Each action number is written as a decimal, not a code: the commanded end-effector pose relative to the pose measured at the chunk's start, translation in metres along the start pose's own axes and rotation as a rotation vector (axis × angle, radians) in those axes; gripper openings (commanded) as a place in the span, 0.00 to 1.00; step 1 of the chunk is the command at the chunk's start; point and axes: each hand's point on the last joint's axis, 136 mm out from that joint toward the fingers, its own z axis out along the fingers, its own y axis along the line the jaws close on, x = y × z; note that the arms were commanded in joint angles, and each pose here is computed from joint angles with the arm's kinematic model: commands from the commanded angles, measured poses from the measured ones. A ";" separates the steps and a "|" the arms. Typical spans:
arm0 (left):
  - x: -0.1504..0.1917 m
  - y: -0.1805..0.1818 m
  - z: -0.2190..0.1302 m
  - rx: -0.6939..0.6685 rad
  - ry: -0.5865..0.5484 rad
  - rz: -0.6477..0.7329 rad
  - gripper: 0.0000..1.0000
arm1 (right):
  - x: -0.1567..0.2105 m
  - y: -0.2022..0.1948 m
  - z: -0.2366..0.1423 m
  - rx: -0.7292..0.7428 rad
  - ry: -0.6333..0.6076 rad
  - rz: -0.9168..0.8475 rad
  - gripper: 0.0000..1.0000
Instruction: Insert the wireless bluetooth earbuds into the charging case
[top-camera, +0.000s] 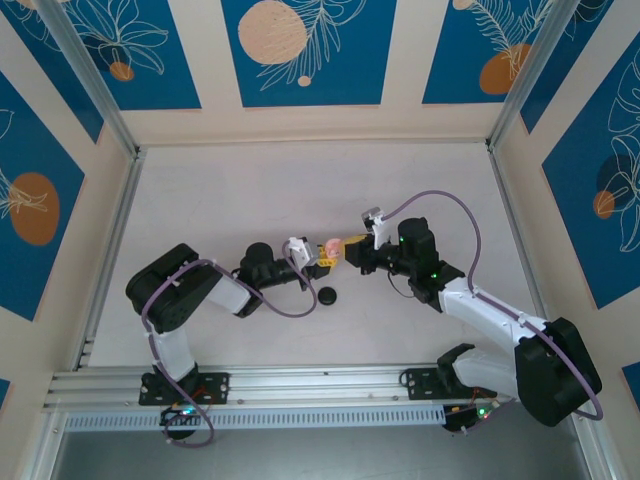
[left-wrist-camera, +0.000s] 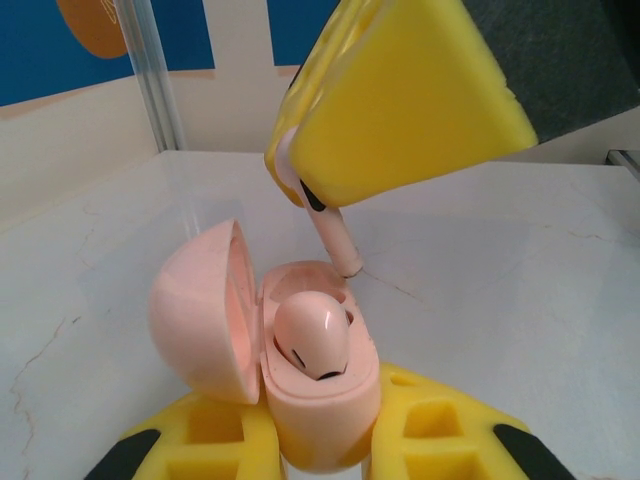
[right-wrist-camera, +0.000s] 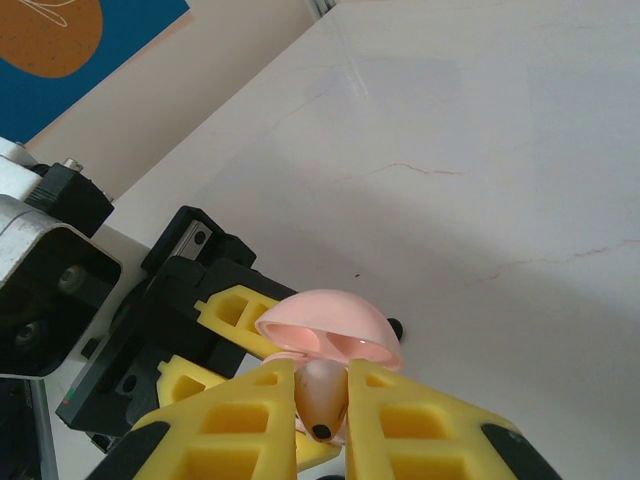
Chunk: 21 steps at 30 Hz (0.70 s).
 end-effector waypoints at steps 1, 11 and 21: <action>-0.010 -0.004 0.003 0.009 -0.048 0.005 0.15 | -0.003 0.006 0.003 -0.029 -0.011 -0.033 0.15; -0.015 -0.005 0.001 0.015 -0.062 0.004 0.15 | 0.000 0.005 0.007 -0.031 -0.004 -0.034 0.15; -0.023 -0.005 0.001 0.018 -0.079 0.010 0.15 | 0.002 0.007 0.008 -0.046 -0.001 -0.041 0.16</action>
